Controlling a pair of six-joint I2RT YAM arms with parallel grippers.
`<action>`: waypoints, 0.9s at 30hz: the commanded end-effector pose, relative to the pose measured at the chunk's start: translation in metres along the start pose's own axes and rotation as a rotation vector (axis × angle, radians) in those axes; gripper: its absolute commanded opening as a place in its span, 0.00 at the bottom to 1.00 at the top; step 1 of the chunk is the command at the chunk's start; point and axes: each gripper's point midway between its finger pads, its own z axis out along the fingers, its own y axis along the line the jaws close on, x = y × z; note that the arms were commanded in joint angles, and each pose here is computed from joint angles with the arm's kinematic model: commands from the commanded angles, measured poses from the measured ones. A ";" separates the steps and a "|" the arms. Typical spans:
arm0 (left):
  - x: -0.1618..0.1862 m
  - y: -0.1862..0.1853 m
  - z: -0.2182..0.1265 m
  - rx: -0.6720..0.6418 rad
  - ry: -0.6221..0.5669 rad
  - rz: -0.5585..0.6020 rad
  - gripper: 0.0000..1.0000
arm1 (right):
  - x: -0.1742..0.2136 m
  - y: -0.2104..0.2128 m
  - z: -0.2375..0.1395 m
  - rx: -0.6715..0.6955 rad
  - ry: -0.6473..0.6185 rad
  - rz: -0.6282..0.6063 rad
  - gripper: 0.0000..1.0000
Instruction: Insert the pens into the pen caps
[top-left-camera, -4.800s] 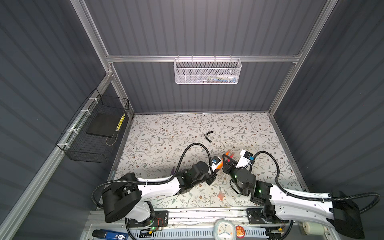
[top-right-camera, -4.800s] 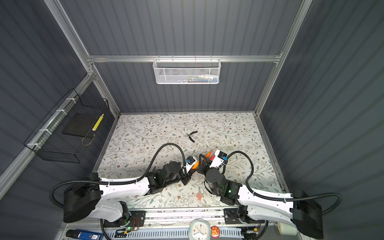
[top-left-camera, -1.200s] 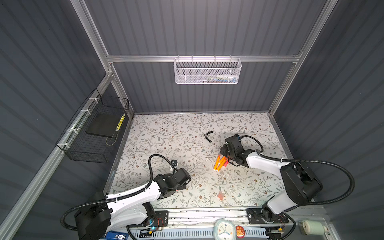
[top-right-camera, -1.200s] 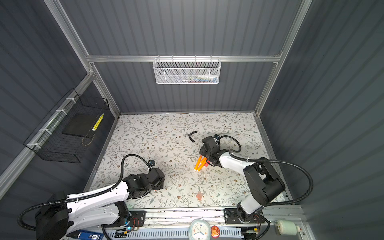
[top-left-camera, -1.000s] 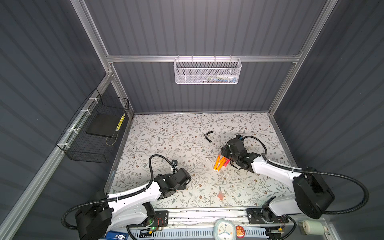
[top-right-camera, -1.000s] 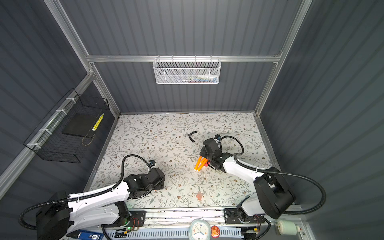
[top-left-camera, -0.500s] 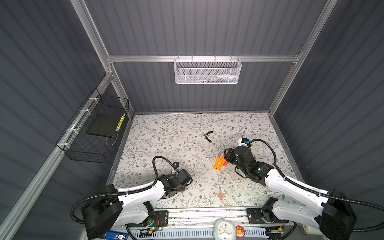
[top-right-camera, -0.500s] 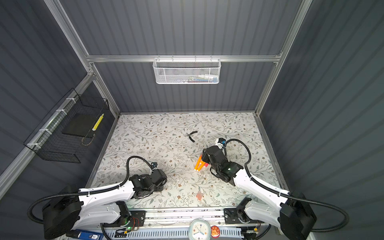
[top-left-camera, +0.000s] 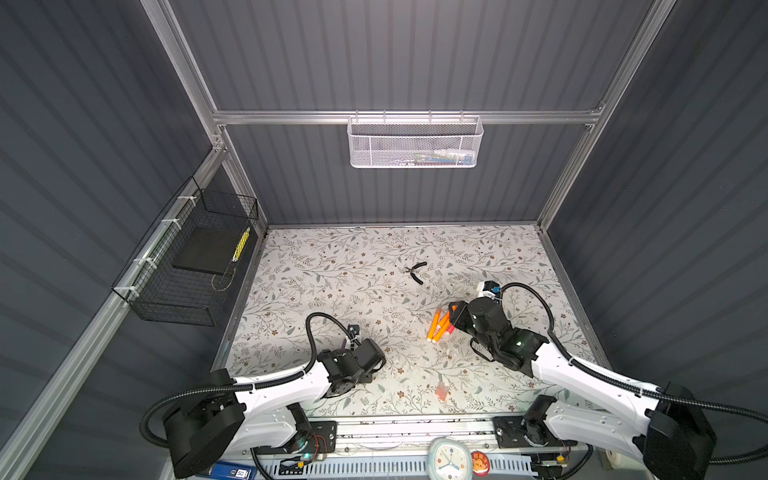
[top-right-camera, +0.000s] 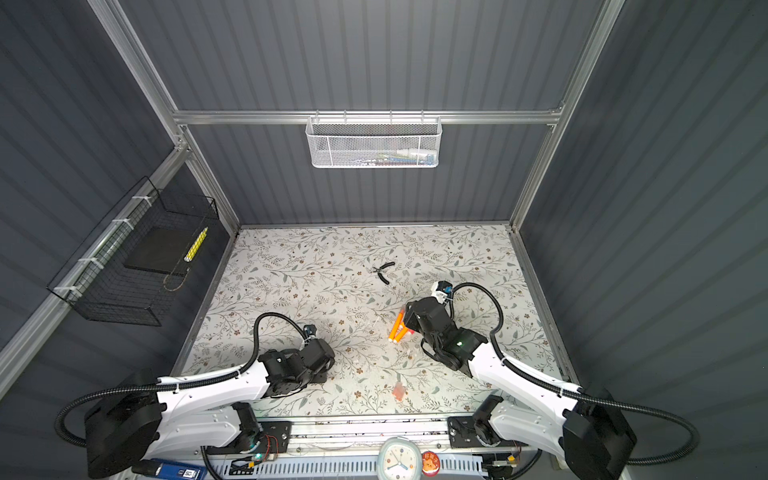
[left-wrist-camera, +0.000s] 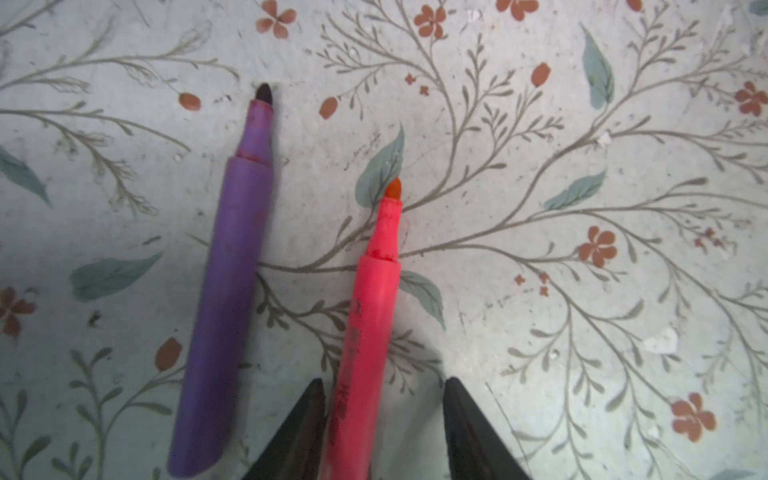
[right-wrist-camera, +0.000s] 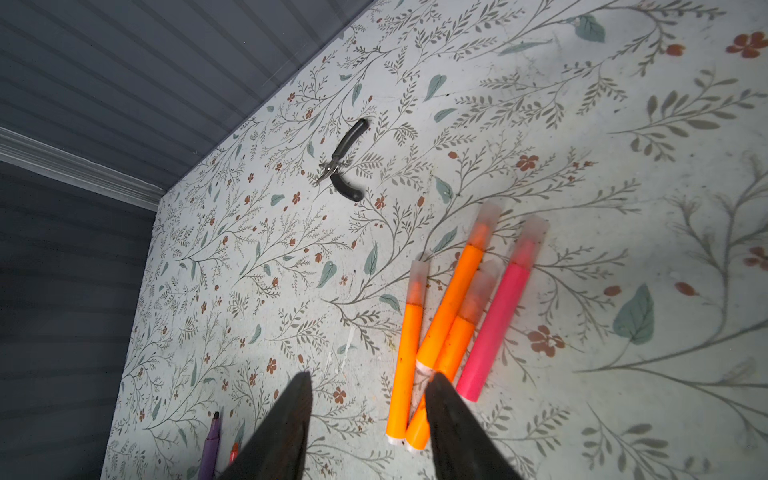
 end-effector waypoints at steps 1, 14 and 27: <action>0.032 0.009 0.002 -0.017 0.111 0.002 0.47 | 0.005 -0.001 0.004 0.004 0.007 0.001 0.48; 0.037 0.014 0.008 -0.151 0.098 0.056 0.23 | 0.009 0.006 0.006 -0.018 0.015 0.003 0.48; 0.004 -0.032 0.004 -0.019 0.000 0.062 0.09 | 0.019 0.019 -0.004 -0.128 -0.011 0.023 0.51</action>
